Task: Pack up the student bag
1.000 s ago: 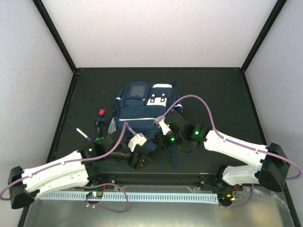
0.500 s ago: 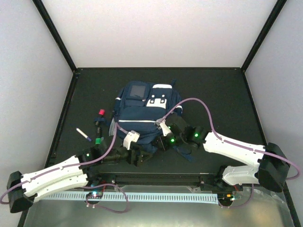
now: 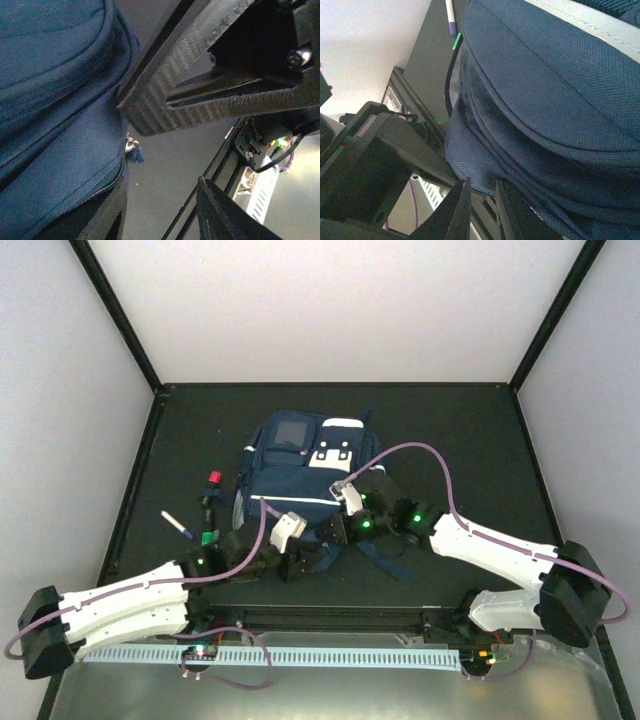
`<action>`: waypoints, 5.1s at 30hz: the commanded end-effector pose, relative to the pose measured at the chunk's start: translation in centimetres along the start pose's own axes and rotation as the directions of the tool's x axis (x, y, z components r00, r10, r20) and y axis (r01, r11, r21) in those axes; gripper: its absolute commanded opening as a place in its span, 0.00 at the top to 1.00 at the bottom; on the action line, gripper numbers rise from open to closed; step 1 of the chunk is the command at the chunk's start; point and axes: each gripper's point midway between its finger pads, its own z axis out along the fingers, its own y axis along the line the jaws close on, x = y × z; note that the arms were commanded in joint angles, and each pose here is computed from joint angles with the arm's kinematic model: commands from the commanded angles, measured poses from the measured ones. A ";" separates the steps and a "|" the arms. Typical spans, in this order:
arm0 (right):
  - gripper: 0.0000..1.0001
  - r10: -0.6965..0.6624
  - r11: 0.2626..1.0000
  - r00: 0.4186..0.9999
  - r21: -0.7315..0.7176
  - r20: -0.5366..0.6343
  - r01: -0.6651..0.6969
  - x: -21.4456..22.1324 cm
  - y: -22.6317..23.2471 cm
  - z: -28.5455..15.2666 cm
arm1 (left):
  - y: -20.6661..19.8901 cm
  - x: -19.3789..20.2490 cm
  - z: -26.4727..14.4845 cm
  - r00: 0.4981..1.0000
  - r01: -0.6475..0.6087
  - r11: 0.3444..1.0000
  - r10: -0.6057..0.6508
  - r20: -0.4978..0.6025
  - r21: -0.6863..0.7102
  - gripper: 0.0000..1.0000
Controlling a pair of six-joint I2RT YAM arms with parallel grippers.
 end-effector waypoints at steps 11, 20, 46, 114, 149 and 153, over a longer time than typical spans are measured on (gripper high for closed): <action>0.77 -0.057 0.992 0.995 0.117 0.079 0.048 -1.3 -1.4 -3.6 | -1.8 -0.8 0.4 0.999 0.024 0.999 -0.026 -0.043 -0.034 0.70; 0.55 -0.044 0.961 0.990 0.276 0.133 0.006 -0.6 -6.5 -6.1 | -2.9 2.1 0.2 0.982 0.142 0.987 -0.151 -0.116 -0.078 0.68; 0.41 0.181 0.927 0.927 0.259 0.327 -0.273 -18.3 -18.5 -5.9 | 9.0 -1.1 -2.6 0.943 0.328 0.889 -0.326 0.064 -0.320 0.58; 0.97 0.248 0.858 0.748 0.218 0.616 -0.464 -12.1 -18.1 -16.7 | 2.2 3.1 8.2 0.972 0.212 0.889 -0.234 -0.004 -0.407 0.48; 0.98 0.191 0.767 0.749 0.379 0.635 -0.517 -12.8 -22.6 -21.1 | 6.6 1.3 1.7 0.995 0.045 0.748 -0.096 -0.040 -0.662 0.99; 0.83 0.153 0.801 0.780 0.386 0.607 -0.458 -13.0 -22.2 -20.9 | 6.9 1.1 1.0 0.994 0.084 0.800 -0.111 -0.010 -0.594 0.98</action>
